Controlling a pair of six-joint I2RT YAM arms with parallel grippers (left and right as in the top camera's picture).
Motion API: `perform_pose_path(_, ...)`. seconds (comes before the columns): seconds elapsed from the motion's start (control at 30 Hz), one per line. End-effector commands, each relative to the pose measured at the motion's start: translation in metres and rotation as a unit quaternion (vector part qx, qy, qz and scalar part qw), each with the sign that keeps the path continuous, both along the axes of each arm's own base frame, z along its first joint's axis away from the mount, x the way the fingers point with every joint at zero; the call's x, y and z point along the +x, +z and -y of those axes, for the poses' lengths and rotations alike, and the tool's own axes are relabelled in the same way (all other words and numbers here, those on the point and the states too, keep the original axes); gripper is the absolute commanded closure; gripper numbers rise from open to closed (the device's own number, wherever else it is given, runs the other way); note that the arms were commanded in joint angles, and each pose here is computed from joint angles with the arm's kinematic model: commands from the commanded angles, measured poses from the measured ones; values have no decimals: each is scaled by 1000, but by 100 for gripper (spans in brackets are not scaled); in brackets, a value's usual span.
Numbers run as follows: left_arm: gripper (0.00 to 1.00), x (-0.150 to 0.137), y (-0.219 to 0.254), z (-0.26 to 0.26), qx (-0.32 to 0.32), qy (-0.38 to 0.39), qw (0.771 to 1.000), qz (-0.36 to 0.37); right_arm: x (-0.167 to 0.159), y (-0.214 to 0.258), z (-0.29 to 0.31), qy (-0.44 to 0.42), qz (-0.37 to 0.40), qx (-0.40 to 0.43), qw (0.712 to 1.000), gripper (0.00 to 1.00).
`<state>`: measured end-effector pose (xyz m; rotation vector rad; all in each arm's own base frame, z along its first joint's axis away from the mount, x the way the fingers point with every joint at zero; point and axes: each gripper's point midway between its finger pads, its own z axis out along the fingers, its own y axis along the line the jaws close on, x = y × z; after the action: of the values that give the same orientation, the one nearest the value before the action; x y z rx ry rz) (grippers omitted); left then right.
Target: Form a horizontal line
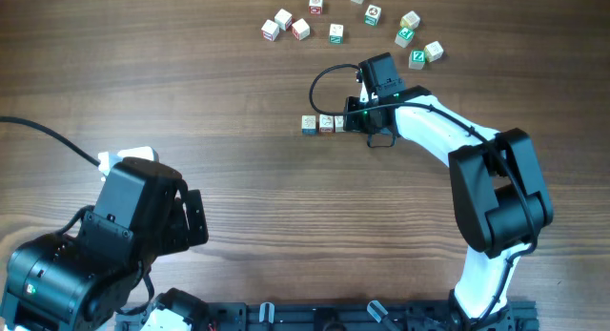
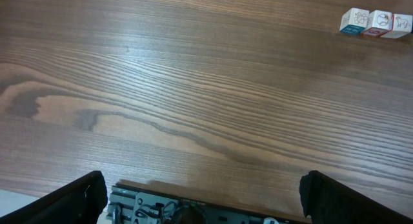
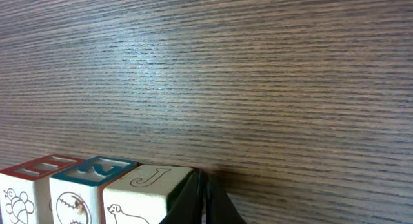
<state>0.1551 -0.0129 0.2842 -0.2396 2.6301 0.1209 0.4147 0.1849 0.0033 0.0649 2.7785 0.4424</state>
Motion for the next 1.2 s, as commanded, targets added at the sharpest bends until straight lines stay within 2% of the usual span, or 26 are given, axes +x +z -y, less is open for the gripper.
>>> perform_pose_path(0.0,0,0,0,-1,3,-3,1000,-1,1,10,-11,22,7,23,999,95)
perform_pose_path(1.03,0,0,0,-1,3,-3,1000,-1,-1,12,-19,43,11,30,999,95)
perform_pose_path(1.17,0,0,0,-1,3,-3,1000,-1,3,9,-8,13,13,5,1000,95)
